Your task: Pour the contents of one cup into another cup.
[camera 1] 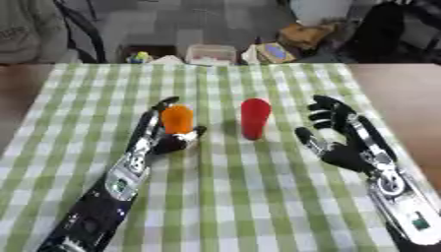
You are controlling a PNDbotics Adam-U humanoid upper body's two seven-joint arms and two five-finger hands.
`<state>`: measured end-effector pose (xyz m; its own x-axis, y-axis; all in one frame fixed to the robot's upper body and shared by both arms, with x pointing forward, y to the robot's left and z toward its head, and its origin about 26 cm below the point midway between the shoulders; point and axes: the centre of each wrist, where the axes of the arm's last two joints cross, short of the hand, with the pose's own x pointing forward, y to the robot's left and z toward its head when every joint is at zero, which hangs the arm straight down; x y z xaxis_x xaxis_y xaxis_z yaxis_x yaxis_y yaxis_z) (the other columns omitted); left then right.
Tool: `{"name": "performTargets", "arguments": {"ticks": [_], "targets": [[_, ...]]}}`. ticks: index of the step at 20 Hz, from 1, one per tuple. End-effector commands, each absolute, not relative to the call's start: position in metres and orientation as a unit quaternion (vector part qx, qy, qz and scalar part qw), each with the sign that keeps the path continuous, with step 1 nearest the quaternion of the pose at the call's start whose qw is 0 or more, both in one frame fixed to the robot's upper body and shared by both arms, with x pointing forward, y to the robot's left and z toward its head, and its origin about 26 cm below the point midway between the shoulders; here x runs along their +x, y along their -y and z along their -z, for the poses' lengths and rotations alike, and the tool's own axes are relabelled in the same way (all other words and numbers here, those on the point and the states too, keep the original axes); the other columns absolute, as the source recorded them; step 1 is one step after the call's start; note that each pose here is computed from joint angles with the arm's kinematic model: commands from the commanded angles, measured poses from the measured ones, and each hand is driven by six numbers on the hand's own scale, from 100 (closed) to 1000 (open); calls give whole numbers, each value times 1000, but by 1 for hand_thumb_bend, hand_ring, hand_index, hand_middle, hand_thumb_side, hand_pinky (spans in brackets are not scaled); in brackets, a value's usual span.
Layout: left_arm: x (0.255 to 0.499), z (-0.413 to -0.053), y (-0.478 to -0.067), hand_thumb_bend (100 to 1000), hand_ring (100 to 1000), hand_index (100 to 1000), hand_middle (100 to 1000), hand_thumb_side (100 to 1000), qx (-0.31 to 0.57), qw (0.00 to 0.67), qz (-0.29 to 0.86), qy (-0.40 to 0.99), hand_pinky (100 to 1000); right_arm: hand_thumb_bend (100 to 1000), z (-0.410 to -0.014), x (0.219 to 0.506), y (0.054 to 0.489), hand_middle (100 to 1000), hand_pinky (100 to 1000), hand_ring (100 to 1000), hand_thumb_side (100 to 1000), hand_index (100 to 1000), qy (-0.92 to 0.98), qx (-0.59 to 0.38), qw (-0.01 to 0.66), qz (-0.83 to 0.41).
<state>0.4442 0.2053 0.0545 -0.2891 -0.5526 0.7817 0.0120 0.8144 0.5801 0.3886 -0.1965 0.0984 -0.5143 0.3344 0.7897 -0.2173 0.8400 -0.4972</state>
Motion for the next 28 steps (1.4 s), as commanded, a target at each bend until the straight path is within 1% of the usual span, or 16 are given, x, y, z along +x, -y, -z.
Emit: {"name": "performTargets", "arguments": {"ticks": [1,3,4,5,11,13,14,17,19,20,22,25,28], "targets": [[447,-59,-203,559,426,886,347,343,168,566,240,771,485,443,-109,391,197,768,724,761,420,917,831,-36,478,-283],[447,-59,-203,529,345,884,256,332,164,566,238,772,471,444,-109,391,197,767,724,761,418,917,831,-36,478,-282],[447,-59,-203,529,345,884,256,332,162,565,237,773,471,444,-109,391,197,767,724,761,418,917,831,-36,478,-282],[447,-58,-203,508,300,881,209,324,161,565,236,774,465,443,-109,391,197,767,723,760,418,917,831,-36,478,-282],[446,-57,-205,461,231,864,139,302,158,565,227,778,447,443,-108,391,197,767,723,760,419,917,830,-37,480,-282],[446,-60,-205,439,215,858,123,292,157,560,221,783,436,444,-108,391,197,767,723,760,418,917,830,-37,480,-282],[446,-62,-205,412,208,855,117,280,157,556,218,787,428,444,-108,391,198,767,723,760,417,917,830,-37,480,-282],[446,-70,-205,327,196,843,105,247,158,540,215,798,409,441,-107,391,198,767,723,760,413,916,829,-38,481,-282],[444,-78,-205,241,194,819,104,224,158,526,215,807,392,427,-106,392,199,767,723,759,402,916,828,-40,483,-283],[444,-83,-204,215,193,808,102,216,158,519,216,812,385,425,-105,392,200,767,722,759,399,916,827,-41,484,-283],[441,-92,-204,187,189,796,100,207,158,503,219,821,369,420,-103,393,201,766,721,758,386,916,825,-42,488,-283],[435,-108,-202,177,194,790,106,201,157,477,229,834,341,420,-101,395,203,767,719,756,391,917,822,-48,492,-284],[426,-121,-199,164,200,786,111,200,152,456,238,844,335,431,-98,399,205,768,718,757,390,918,818,-59,495,-287]]}}
